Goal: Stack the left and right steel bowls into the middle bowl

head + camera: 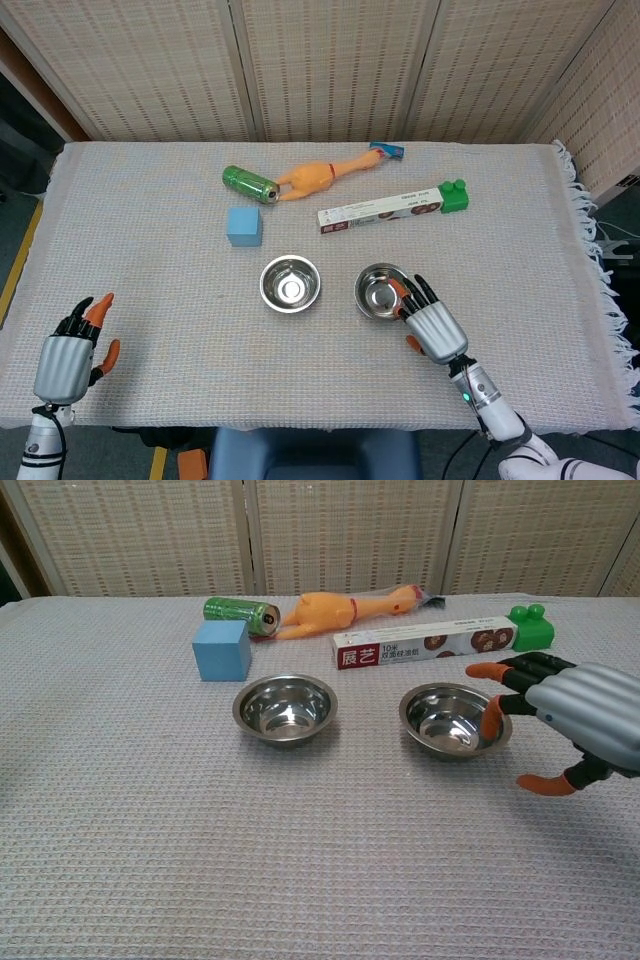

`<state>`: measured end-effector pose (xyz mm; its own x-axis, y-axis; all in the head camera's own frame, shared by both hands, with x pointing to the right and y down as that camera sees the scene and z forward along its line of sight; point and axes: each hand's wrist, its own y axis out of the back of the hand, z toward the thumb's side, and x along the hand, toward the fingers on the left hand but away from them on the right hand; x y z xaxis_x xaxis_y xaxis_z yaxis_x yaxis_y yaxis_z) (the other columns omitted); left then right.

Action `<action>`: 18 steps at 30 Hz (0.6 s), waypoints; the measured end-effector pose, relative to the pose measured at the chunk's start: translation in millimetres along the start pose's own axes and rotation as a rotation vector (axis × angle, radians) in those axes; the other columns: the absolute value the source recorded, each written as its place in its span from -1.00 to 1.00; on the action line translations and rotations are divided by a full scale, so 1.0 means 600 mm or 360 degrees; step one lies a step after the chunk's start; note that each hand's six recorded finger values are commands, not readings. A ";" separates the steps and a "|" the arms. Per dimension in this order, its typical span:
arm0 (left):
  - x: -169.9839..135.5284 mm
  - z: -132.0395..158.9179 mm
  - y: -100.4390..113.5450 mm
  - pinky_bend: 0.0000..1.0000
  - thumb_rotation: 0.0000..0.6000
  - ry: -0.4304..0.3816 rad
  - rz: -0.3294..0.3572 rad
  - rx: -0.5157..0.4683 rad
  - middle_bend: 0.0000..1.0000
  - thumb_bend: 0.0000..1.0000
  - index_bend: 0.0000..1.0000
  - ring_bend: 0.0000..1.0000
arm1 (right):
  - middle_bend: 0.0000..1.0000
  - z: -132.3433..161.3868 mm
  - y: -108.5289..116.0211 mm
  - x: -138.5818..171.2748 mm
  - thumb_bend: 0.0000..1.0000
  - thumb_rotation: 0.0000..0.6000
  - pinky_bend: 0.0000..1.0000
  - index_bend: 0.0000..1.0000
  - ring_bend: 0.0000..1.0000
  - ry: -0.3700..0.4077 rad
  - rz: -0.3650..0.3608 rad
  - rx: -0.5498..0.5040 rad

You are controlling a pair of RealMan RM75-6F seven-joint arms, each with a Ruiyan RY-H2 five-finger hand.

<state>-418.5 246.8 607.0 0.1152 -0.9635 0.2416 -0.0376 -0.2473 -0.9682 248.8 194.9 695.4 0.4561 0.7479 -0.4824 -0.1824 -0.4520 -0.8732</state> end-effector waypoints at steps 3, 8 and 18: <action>0.000 -0.006 0.002 -0.30 1.00 0.0011 -0.0004 0.0001 -0.59 -0.16 -0.99 -0.77 | -1.00 0.007 -0.013 -0.025 -0.62 1.00 -1.00 -0.16 -1.00 -0.0023 0.0005 0.0009; 0.005 -0.012 0.002 -0.30 1.00 0.0024 -0.0015 0.0007 -0.59 -0.15 -1.00 -0.77 | -1.00 0.014 -0.031 -0.063 -0.51 1.00 -1.00 0.00 -1.00 -0.0049 0.0020 0.0027; 0.007 -0.018 0.008 -0.30 1.00 0.0031 -0.0007 -0.0003 -0.59 -0.13 -1.00 -0.77 | -0.87 0.028 -0.026 -0.097 -0.31 1.00 -1.00 0.67 -1.00 -0.0069 -0.0112 -0.0004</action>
<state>-428.8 240.6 604.0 0.0959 -0.9642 0.2472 -0.0388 -0.2518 -0.9670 210.3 166.5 735.8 0.4295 0.7983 -0.4222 -0.1488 -0.3986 -0.9050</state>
